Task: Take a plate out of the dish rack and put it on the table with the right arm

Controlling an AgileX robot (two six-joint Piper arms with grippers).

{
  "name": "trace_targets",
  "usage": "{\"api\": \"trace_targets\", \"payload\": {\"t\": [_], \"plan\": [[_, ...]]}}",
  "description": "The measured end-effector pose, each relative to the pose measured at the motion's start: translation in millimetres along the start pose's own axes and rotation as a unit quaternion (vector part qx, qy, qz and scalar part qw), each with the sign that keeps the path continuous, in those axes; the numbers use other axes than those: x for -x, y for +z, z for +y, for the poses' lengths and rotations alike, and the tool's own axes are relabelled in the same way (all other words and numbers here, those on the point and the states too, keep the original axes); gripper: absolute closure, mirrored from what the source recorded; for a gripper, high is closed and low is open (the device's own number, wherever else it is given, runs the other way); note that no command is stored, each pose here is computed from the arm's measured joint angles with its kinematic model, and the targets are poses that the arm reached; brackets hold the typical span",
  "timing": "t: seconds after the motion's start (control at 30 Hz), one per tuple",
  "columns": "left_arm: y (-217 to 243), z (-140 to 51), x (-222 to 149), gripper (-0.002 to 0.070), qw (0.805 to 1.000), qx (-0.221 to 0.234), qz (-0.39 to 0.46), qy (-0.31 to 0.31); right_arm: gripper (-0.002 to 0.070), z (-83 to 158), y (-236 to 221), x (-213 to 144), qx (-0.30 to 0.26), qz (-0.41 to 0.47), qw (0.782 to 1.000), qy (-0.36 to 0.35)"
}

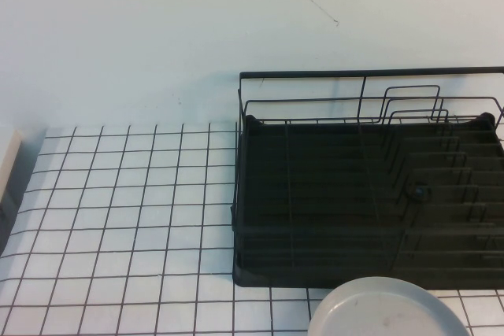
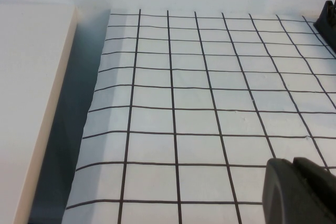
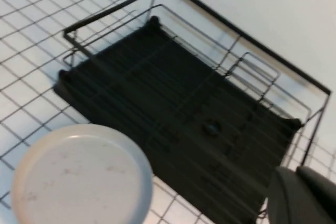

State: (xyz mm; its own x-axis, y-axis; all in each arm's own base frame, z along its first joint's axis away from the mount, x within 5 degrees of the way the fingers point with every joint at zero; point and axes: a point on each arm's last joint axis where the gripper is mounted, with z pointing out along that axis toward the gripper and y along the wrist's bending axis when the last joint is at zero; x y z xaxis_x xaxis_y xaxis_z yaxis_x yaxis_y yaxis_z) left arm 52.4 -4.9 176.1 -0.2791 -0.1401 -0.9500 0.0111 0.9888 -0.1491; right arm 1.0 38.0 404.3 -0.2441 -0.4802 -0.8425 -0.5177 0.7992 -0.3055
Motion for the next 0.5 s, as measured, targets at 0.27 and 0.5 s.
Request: {"api": "trace_targets", "payload": {"t": [0.27,0.5], "plan": [[0,0.0,0,0.0678,1.0,0.0,0.0,0.0,0.0678,-17,19,-13,-0.123,-0.086,0.989,0.014],[0,0.0,0,0.0678,1.0,0.0,0.0,0.0,0.0678,-27,78,-94,-0.281,-0.135,0.949,0.047]]}}
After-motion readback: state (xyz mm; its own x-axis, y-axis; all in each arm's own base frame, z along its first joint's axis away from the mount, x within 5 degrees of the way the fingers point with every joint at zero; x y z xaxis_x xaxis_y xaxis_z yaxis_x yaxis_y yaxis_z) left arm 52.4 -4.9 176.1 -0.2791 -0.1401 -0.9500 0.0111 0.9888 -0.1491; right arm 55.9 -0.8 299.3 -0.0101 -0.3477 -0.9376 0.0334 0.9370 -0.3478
